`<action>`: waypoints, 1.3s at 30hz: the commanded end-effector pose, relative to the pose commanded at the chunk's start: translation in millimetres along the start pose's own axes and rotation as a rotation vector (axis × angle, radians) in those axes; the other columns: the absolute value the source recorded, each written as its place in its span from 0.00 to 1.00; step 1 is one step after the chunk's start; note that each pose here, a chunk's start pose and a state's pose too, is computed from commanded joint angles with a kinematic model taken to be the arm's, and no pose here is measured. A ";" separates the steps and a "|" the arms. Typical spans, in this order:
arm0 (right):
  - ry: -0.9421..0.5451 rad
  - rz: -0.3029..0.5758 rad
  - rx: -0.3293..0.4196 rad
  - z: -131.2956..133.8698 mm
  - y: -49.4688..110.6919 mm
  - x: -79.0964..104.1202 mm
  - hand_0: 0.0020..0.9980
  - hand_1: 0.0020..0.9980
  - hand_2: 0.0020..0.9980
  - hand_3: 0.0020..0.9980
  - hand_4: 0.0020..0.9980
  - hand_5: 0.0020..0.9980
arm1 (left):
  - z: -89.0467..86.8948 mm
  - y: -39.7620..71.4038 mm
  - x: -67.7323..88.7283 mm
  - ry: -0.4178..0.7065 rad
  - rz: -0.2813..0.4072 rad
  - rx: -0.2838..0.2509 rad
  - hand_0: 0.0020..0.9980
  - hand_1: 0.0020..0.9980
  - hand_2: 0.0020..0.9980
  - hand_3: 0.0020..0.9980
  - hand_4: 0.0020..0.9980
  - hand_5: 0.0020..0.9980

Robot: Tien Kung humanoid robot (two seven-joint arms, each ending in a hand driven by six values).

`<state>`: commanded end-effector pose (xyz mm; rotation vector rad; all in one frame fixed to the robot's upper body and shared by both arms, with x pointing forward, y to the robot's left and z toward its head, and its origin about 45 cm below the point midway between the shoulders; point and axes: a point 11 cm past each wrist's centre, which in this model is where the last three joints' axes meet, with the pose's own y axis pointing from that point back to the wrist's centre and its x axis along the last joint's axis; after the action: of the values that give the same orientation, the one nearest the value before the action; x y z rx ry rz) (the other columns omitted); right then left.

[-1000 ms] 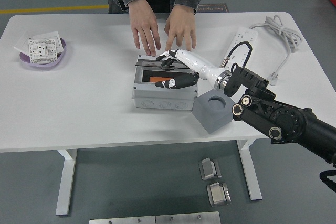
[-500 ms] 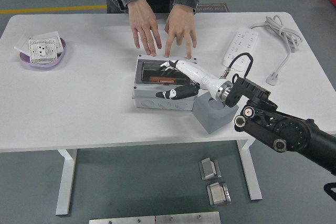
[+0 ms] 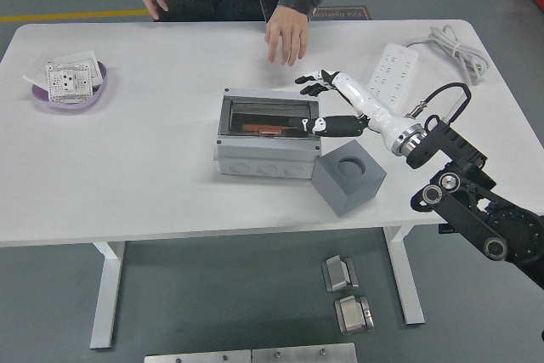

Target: Pick up the cylinder from the cube,place it in the box,flap close box

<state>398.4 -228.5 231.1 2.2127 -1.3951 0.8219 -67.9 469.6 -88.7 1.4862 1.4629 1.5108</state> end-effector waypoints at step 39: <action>-1.059 0.046 -0.035 33.3 58.7 12.1 0.99 0.90 0.93 0.95 1.00 1.00 | 12.5 3.2 -1.3 0.003 -0.004 -0.027 0.75 0.76 0.78 0.91 0.75 0.25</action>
<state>358.1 -281.8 215.4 2.6930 -1.8233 -0.4943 -55.0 471.5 -88.8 1.4649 1.4415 1.5253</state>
